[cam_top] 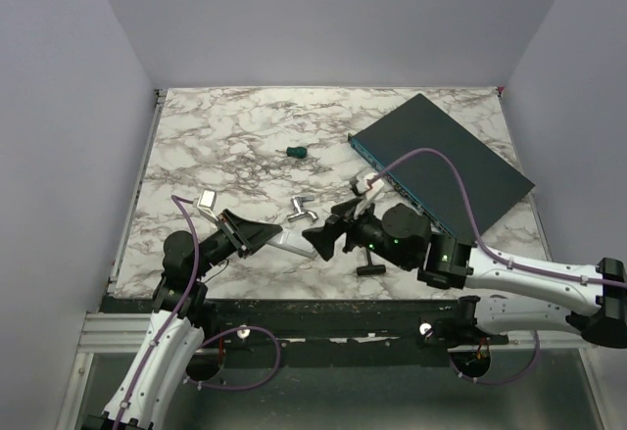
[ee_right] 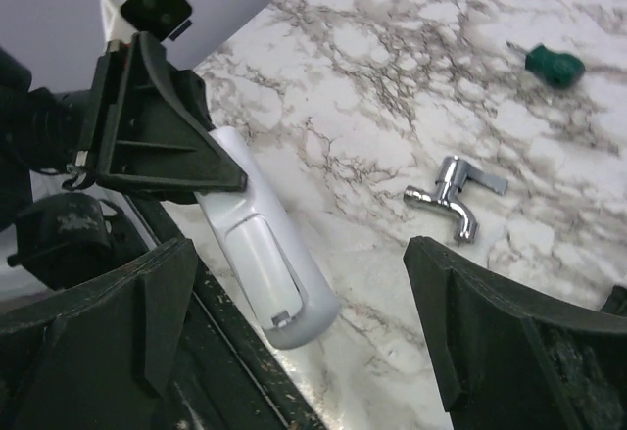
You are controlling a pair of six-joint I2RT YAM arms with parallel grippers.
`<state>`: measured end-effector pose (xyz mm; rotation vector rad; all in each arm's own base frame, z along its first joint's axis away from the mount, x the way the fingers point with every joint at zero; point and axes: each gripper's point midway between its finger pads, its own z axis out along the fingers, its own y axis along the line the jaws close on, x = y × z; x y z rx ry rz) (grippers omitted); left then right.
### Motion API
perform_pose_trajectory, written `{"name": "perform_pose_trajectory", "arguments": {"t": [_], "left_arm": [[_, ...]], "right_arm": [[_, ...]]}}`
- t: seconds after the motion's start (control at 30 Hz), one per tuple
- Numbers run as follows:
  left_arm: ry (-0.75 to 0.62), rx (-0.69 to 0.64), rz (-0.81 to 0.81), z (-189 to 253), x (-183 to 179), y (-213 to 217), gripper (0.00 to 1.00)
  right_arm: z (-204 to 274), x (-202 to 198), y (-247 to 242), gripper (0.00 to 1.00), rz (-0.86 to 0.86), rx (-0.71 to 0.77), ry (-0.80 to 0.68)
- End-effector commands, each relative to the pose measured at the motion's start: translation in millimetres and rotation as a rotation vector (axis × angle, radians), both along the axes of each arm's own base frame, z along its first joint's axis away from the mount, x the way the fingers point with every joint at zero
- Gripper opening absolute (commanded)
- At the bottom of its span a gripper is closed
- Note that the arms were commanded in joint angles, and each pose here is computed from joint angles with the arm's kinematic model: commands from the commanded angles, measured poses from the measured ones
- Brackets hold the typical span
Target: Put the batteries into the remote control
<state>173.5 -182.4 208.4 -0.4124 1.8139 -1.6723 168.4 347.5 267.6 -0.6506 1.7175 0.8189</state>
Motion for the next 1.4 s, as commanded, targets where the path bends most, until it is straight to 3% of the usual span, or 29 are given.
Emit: {"name": "perform_pose_trajectory", "arguments": {"t": [0.0,0.27,0.9,1.37], "left_arm": [[-0.035,-0.035,-0.032,14.5,-4.7,-2.8,0.00],[-0.014,-0.073,-0.024,20.7,-3.8,-2.1,0.00],[0.071,-0.156,0.010,22.3,-2.0,1.6,0.00],[0.069,-0.172,0.009,22.9,-2.5,1.9,0.00]], "right_arm": [[3.5,6.5,-26.7,0.99,-0.215,0.343,0.213],[0.3,-16.7,-53.3,1.00,-0.155,0.689,0.364],[-26.9,-23.9,-26.6,0.99,-0.082,0.814,0.519],[-33.6,-33.3,-14.3,0.80,0.000,0.851,0.562]]}}
